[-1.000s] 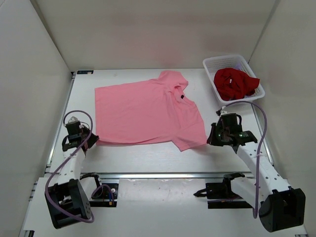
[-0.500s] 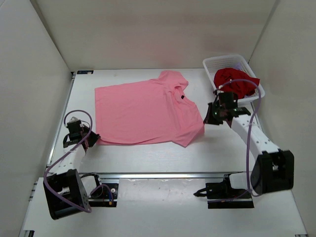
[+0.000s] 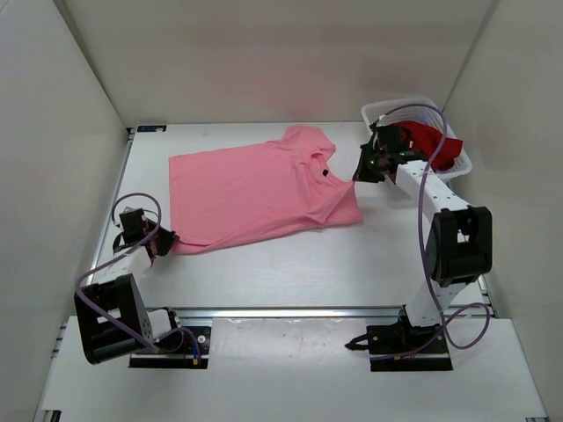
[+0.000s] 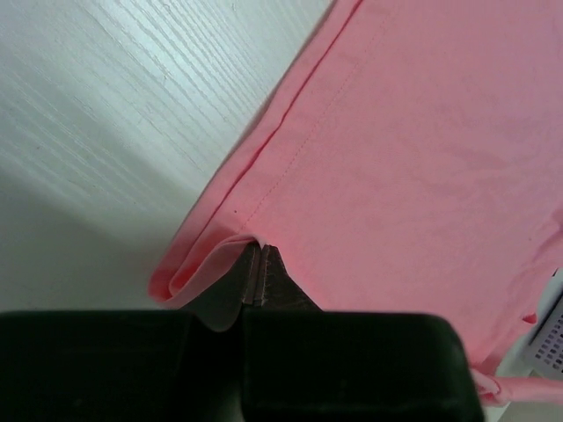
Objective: Fold and stack the t-shirts
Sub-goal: Fold the flattened tshirt in 1/3 of the way
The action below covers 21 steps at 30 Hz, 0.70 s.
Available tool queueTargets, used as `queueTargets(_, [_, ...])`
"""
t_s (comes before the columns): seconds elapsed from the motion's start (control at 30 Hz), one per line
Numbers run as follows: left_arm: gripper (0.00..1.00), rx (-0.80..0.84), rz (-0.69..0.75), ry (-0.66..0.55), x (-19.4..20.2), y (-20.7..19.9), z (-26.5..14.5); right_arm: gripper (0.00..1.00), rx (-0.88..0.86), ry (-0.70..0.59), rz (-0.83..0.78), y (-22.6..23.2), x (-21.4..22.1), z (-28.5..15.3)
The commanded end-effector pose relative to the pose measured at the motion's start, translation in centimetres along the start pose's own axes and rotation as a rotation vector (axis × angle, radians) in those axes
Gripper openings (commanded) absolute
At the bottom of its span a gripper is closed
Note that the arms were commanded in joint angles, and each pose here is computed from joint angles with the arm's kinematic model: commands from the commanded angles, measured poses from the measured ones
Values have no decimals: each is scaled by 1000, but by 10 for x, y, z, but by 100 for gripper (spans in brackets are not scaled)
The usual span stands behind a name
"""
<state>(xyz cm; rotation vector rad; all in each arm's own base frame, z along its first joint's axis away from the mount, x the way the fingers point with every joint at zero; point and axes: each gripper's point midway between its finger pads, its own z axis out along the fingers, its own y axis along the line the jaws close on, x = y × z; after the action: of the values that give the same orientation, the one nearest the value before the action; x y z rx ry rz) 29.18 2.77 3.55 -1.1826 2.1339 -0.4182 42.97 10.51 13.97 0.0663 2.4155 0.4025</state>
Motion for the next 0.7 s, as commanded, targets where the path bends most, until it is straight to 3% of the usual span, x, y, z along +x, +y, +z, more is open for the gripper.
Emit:
queueTargets(0.0, [0, 63, -23, -44, -19, -22, 3, 0, 14, -49, -18, 9, -23, 14])
queueTargets(0.43, [0, 118, -89, -145, -50, -38, 7, 0, 14, -28, 1, -6, -31, 47])
queueTargets(0.67, [0, 82, -114, -121, -52, -27, 20, 0, 25, -31, 3, -9, -45, 61])
